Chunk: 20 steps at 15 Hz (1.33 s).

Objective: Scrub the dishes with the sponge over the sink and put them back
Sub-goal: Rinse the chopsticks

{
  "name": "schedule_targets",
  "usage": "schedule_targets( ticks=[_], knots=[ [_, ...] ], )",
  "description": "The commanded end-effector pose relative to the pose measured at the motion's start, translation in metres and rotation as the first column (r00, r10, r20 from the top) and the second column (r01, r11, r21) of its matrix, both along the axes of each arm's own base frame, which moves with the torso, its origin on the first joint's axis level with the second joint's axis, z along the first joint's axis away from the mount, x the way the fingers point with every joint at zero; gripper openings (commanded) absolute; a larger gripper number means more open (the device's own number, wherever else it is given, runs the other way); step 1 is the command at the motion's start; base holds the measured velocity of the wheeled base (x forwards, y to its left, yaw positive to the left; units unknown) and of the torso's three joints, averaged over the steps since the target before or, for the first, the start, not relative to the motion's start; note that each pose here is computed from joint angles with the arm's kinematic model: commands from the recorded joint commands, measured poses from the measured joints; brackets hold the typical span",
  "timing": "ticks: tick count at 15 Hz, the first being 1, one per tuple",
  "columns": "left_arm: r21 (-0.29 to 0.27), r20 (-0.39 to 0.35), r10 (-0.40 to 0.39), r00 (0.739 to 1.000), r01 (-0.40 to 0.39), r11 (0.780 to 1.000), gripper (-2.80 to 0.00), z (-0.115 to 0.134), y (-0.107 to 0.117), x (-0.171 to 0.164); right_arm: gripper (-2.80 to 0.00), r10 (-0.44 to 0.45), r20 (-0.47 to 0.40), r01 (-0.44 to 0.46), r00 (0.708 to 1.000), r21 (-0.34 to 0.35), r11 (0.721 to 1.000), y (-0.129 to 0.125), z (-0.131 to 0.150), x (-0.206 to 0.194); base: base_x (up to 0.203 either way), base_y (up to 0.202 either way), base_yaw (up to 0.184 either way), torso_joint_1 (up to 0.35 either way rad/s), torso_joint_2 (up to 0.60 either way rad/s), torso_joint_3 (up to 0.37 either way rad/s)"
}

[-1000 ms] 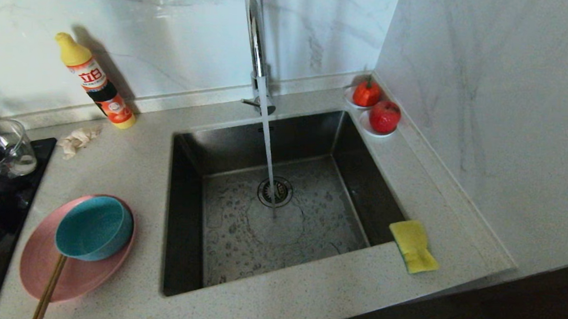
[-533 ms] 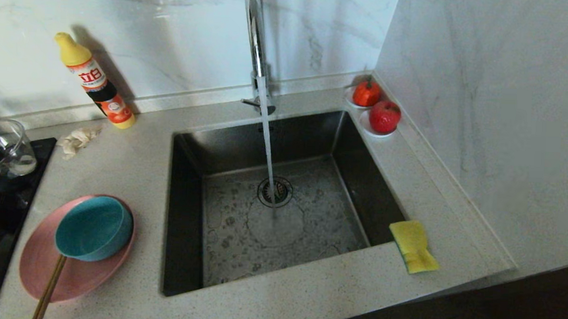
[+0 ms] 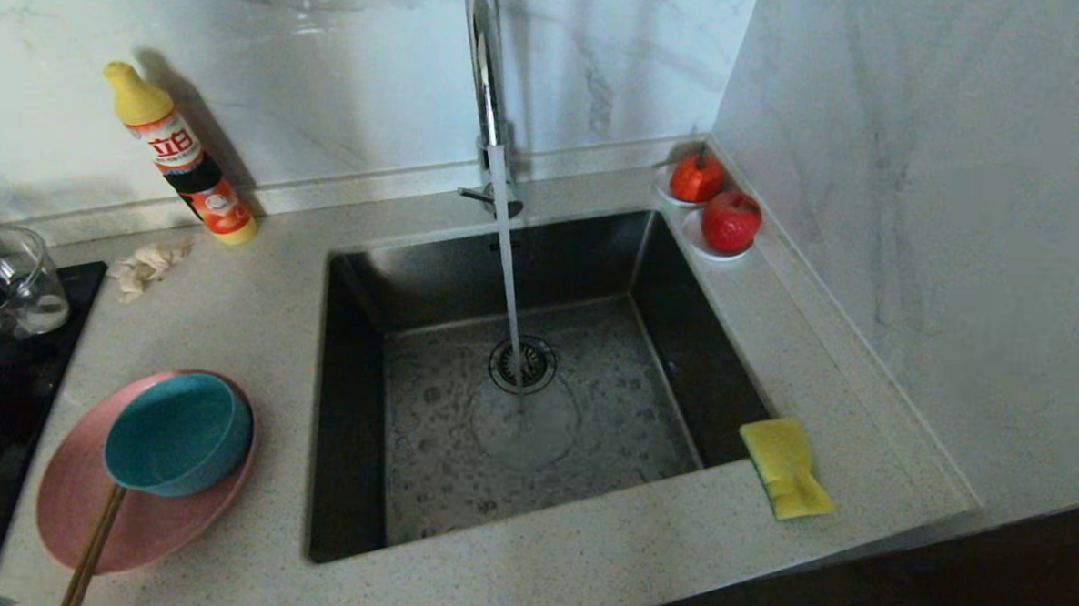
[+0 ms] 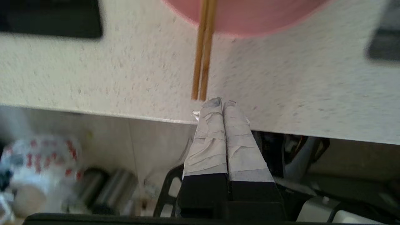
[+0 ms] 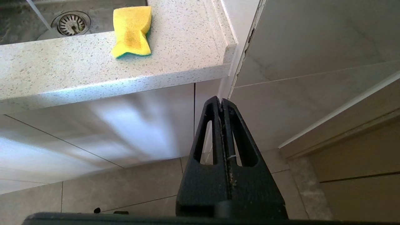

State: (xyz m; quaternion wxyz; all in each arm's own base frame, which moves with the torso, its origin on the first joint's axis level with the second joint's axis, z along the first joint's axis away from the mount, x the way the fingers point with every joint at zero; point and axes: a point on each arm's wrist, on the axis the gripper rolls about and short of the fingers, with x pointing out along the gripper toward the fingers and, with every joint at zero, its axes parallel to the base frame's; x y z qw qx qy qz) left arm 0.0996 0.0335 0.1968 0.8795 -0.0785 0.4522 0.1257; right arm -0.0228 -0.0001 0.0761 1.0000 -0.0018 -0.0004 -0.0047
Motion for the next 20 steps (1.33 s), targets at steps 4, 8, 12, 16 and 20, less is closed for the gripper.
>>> schedule_targets(
  ticks=[4, 8, 12, 16, 20],
  knots=[
    [-0.026, -0.075, 0.061, 0.995, -0.063, 0.998, -2.80, -0.027, 0.013, 0.015, -2.80, 0.000, 0.001, 0.000, 1.000, -0.001, 1.000, 0.000, 0.000, 0.000, 0.000, 0.000, 0.000, 0.000, 0.00, 0.000],
    [-0.040, -0.090, 0.095, 0.991, -0.098, 0.994, -2.80, -0.035, 0.020, 0.021, -2.80, 0.000, -0.001, 0.000, 1.000, -0.001, 1.000, 0.000, 0.000, 0.000, 0.000, 0.000, 0.000, 0.000, 0.00, 0.000],
    [-0.066, -0.132, 0.113, 0.985, -0.122, 0.990, -2.80, -0.042, 0.023, 0.025, -2.80, 0.000, -0.002, 0.000, 1.000, -0.001, 1.000, 0.000, 0.000, 0.000, 0.000, 0.000, 0.000, 0.000, 0.00, 0.000],
    [-0.125, -0.115, 0.101, 0.988, -0.115, 0.986, 0.00, -0.041, 0.024, 0.027, -2.80, 0.000, -0.001, 0.000, 1.000, -0.001, 1.000, 0.000, 0.000, 0.000, 0.000, 0.000, 0.000, 0.000, 0.00, 0.000],
    [-0.180, -0.073, 0.135, 0.988, -0.146, 0.973, 0.00, -0.034, 0.026, 0.031, -2.80, 0.000, 0.001, 0.000, 1.000, -0.001, 1.000, 0.000, 0.000, 0.000, 0.000, 0.000, 0.000, 0.000, 0.00, 0.000]
  ],
)
